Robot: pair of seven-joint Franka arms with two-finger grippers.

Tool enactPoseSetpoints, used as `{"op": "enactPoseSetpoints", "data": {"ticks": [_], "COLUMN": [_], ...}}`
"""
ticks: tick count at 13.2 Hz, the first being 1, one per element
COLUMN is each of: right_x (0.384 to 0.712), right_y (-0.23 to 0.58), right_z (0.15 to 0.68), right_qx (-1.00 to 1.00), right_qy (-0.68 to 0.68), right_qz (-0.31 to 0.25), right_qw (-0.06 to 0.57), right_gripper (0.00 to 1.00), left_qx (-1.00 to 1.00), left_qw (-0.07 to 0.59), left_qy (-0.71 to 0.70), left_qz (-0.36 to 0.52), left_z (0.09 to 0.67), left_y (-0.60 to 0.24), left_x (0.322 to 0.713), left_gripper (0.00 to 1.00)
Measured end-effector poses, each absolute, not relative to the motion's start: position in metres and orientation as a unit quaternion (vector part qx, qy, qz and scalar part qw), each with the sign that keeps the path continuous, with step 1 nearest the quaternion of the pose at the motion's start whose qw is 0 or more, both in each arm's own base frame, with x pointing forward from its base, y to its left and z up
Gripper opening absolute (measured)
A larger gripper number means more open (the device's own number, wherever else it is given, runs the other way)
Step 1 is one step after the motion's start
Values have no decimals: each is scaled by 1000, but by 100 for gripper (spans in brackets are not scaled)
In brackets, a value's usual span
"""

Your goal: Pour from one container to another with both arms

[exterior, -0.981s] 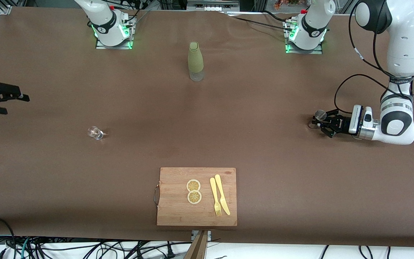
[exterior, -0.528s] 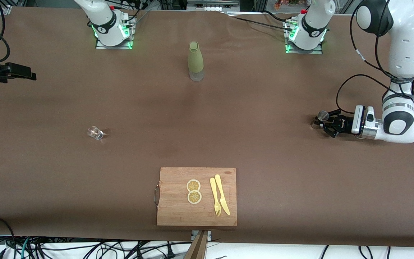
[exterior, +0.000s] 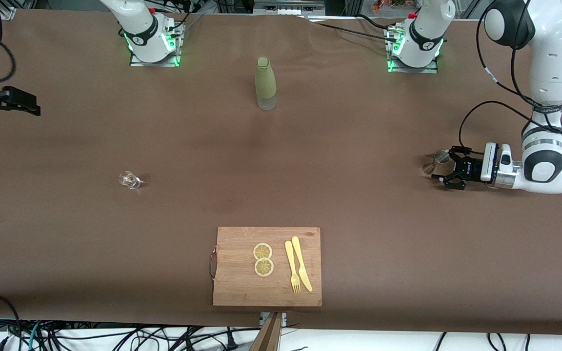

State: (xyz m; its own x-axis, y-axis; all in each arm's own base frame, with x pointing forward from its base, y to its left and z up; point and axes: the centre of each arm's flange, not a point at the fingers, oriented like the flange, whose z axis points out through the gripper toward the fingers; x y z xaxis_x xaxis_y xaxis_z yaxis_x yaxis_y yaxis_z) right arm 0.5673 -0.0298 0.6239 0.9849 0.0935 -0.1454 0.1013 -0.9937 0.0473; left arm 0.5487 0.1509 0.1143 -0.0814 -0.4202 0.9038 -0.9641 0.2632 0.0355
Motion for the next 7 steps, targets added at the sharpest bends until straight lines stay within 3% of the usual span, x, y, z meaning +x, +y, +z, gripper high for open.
{"op": "enactPoseSetpoints", "data": {"ticks": [4,7], "right_x": [554,555], "right_y": [-27,-22], "right_z": [651,646], "right_qx": [998,998], "right_qy": [36,1], "right_qz": [-42,-46], "right_qw": [31,30], "right_gripper": [100,100], "left_qx": [531,528], "left_qw": [340,234], "left_qy": [-708,-767], "left_qz": [317,280], "left_z": [177,276], "left_y": [177,196], "left_x": [582,603], "left_gripper": [100,100]}}
